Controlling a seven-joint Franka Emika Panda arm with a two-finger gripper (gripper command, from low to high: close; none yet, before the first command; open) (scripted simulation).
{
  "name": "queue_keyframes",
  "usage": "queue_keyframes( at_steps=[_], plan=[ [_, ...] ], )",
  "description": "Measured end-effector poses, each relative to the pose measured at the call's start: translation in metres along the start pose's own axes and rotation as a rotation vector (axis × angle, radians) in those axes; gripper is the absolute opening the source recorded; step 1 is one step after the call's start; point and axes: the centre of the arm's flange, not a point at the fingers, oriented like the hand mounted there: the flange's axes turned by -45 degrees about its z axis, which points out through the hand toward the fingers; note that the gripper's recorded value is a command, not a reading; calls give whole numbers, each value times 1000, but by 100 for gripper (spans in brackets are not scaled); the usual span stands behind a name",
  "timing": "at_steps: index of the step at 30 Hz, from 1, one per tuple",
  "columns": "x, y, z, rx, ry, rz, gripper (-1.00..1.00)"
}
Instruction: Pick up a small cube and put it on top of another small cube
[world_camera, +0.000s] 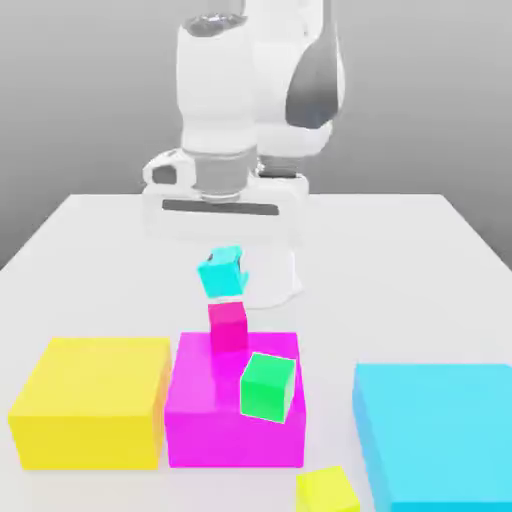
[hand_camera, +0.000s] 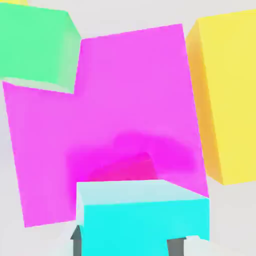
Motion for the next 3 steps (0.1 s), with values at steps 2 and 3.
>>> queue_keyframes(
  at_steps=[2, 3],
  plan=[
    [-1, 0, 10, -1, 0, 0, 100],
    [-1, 0, 10, -1, 0, 0, 100]
  ],
)
